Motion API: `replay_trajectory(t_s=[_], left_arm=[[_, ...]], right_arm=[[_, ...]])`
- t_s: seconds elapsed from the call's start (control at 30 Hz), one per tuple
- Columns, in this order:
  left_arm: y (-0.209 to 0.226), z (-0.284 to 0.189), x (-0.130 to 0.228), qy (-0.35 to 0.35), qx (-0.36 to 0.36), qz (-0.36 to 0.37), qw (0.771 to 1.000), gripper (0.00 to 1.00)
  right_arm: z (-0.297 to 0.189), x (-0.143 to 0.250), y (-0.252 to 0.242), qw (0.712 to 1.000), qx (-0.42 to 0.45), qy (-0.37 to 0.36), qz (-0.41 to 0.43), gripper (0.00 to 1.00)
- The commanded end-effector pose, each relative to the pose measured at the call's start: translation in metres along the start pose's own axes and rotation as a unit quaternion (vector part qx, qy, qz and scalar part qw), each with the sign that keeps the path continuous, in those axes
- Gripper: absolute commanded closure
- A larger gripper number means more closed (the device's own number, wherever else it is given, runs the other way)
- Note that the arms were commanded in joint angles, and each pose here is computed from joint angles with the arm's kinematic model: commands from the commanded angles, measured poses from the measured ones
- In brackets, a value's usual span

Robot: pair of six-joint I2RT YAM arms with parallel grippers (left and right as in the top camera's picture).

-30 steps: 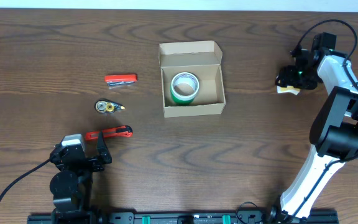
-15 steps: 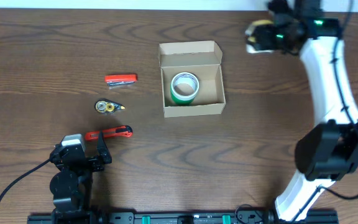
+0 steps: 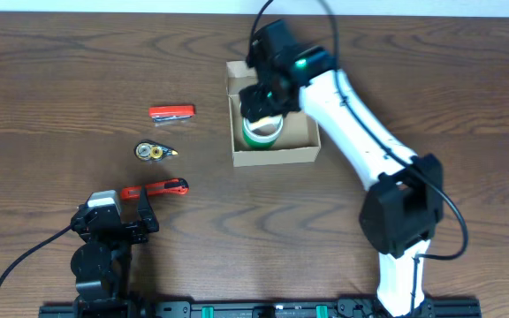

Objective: Pack container
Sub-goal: 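Lower the yellow pad into the box and open the right gripper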

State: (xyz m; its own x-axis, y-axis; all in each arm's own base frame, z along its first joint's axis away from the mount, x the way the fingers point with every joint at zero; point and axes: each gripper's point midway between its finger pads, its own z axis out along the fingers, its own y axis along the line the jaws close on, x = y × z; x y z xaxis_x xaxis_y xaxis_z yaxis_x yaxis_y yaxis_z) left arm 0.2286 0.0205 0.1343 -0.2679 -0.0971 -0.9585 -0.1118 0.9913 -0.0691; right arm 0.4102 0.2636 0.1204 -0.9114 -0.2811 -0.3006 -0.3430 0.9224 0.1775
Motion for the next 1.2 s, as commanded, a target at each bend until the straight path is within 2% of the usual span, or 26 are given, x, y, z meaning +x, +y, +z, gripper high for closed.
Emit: replay_trajectory(t_s=[0.0, 0.27, 0.83, 1.07, 1.17], left_arm=[[0.000, 0.003, 0.011, 0.011, -0.001, -0.007, 1.000, 0.04], [0.000, 0.003, 0.011, 0.011, -0.001, -0.007, 1.000, 0.05], [0.000, 0.003, 0.011, 0.011, -0.001, -0.007, 1.000, 0.05], [0.000, 0.003, 0.011, 0.011, -0.001, -0.007, 1.000, 0.05], [0.000, 0.003, 0.011, 0.011, -0.001, -0.007, 1.000, 0.05]], right_arm=[[0.009, 0.005, -0.009, 0.998, 0.047, 0.006, 0.050, 0.32], [0.011, 0.001, -0.018, 0.993, 0.077, -0.010, 0.094, 0.33], [0.041, 0.006, -0.010, 0.993, 0.073, 0.007, 0.093, 0.30], [0.044, 0.002, -0.009, 0.993, 0.072, -0.001, 0.092, 0.15], [0.044, 0.002, -0.009, 0.993, 0.072, -0.001, 0.092, 0.03]])
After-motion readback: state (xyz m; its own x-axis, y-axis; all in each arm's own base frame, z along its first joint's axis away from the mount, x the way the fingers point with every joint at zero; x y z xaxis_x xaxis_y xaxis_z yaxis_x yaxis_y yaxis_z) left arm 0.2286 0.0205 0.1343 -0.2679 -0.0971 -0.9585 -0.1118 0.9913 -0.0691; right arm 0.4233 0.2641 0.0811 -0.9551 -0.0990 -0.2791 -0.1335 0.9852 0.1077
